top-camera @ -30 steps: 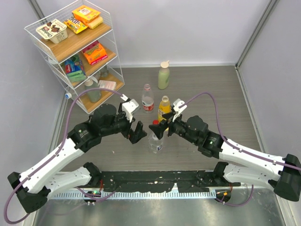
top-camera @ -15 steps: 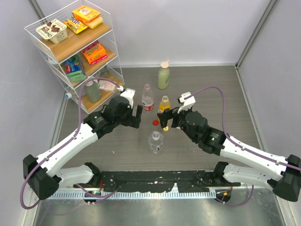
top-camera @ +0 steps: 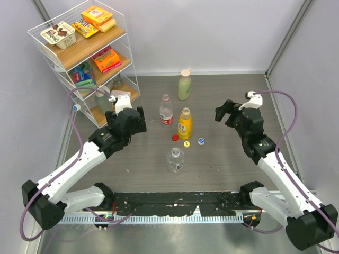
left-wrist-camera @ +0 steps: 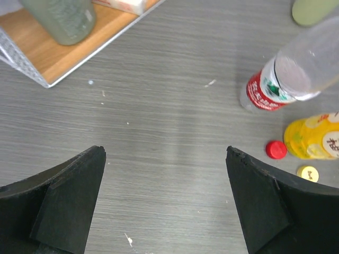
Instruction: Unscrew the bottle caps
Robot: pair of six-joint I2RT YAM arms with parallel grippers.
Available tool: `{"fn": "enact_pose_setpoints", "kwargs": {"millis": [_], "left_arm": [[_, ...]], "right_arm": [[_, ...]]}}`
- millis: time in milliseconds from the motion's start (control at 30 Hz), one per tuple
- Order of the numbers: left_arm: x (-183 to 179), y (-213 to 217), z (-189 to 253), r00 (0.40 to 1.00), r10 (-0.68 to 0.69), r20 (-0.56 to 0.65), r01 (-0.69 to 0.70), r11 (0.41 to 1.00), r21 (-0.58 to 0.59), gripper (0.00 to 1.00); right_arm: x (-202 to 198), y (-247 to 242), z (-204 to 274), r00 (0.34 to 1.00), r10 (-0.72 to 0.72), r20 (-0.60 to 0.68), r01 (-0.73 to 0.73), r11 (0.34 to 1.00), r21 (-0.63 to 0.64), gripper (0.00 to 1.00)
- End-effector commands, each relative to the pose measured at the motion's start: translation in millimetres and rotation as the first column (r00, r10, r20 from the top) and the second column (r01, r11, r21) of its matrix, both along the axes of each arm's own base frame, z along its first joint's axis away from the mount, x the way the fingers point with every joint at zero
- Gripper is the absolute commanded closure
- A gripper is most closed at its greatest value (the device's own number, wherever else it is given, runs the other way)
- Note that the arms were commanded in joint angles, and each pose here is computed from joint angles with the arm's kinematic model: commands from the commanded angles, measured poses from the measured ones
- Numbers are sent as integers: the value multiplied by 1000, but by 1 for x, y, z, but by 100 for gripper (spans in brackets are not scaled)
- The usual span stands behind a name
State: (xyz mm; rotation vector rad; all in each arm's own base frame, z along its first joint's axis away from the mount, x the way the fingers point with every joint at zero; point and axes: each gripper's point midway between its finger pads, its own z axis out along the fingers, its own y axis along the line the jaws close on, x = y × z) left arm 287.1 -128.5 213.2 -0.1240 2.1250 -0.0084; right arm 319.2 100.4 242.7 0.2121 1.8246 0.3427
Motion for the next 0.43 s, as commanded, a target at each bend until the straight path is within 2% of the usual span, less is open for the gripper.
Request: {"fn": "enact_pose_setpoints", "kwargs": {"millis": [0,200,400], "left_arm": [[6,32,30,968,177,179,-172,984,-46,0],[0,65,41,902,311,298,-304,950,-70,0],[-3,75,43,872,325,367,-317,945,-85,0]], "right_arm": [[3,-25,-10,998,-46,-42,49,997,67,0],[8,-63,-21,981,-182,-64,186,981,62,0],[12,-78,-28,963,-265,-49,266,963,39,0]]}}
